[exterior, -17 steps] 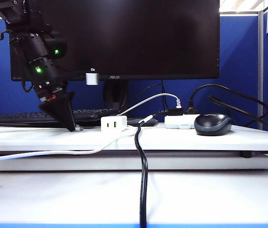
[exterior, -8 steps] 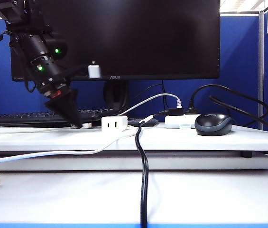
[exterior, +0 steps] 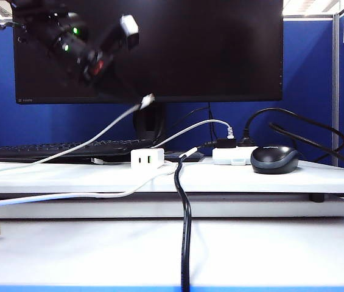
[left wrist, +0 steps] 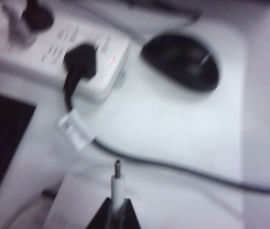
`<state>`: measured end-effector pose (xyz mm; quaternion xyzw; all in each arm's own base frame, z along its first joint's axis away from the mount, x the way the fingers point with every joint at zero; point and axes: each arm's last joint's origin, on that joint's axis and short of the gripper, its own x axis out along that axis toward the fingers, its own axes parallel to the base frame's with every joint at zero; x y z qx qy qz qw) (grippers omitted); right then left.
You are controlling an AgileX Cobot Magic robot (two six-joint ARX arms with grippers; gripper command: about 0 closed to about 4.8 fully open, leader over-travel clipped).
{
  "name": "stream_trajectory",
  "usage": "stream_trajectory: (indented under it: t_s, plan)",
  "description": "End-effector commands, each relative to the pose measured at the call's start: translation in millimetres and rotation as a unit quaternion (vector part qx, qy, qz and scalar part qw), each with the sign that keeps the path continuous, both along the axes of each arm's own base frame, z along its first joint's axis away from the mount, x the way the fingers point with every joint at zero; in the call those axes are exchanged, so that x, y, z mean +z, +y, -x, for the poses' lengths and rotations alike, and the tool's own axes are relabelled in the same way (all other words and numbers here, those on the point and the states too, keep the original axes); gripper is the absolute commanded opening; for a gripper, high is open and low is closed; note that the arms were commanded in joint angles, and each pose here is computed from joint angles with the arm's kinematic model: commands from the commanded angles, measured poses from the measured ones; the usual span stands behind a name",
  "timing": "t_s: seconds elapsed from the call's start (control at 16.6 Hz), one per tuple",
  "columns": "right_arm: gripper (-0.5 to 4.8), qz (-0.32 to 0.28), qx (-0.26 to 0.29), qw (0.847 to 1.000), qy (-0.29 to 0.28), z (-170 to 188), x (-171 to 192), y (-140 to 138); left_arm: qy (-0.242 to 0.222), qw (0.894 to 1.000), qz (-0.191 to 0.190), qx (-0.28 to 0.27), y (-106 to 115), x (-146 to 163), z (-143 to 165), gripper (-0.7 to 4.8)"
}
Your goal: Pick up the Type-C charging cable and the charging base, insert one end of the Type-C charger into the corresponding slot on the base, and finally place the plugged-in charger back on the table.
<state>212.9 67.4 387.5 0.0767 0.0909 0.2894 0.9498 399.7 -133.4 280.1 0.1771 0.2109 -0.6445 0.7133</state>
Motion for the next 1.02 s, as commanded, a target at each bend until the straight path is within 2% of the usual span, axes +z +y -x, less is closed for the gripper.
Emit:
stream_trajectory:
  t_s: [0.06,0.12,0.24,0.3,0.48,0.66,0.78,0.84,1.02]
  plan:
    - [-0.01,-0.004,0.033,0.999,-0.002,-3,0,3,0.029,0.996,0.075,-0.025,-2,13,4,-0.07]
    - [-0.01,-0.005,0.057,0.998,0.008,-7,-3,5,0.042,0.992,0.113,-0.048,-2,17,6,-0.06]
    - [-0.01,-0.005,0.068,0.997,0.025,-16,-9,9,0.061,0.986,0.145,-0.061,-2,24,10,-0.06]
    - [-0.01,-0.004,0.068,0.997,0.03,-22,-13,10,0.063,0.985,0.148,-0.062,-1,28,12,-0.06]
    - [-0.01,0.001,0.08,0.995,0.054,-40,-21,22,0.038,0.986,0.151,-0.063,2,47,22,-0.06]
    - [-0.01,-0.021,0.105,0.989,0.102,-60,-18,52,-0.018,0.994,0.105,-0.021,8,77,39,-0.06]
    - [-0.02,-0.04,0.107,0.981,0.157,-74,-18,73,-0.055,0.993,0.106,-0.013,15,103,58,-0.06]
    - [-0.02,-0.071,0.112,0.972,0.195,-84,-19,82,-0.081,0.991,0.109,-0.003,25,120,69,-0.06]
    - [-0.03,-0.125,0.086,0.951,0.269,-105,-31,92,-0.111,0.988,0.106,0.031,43,144,89,-0.06]
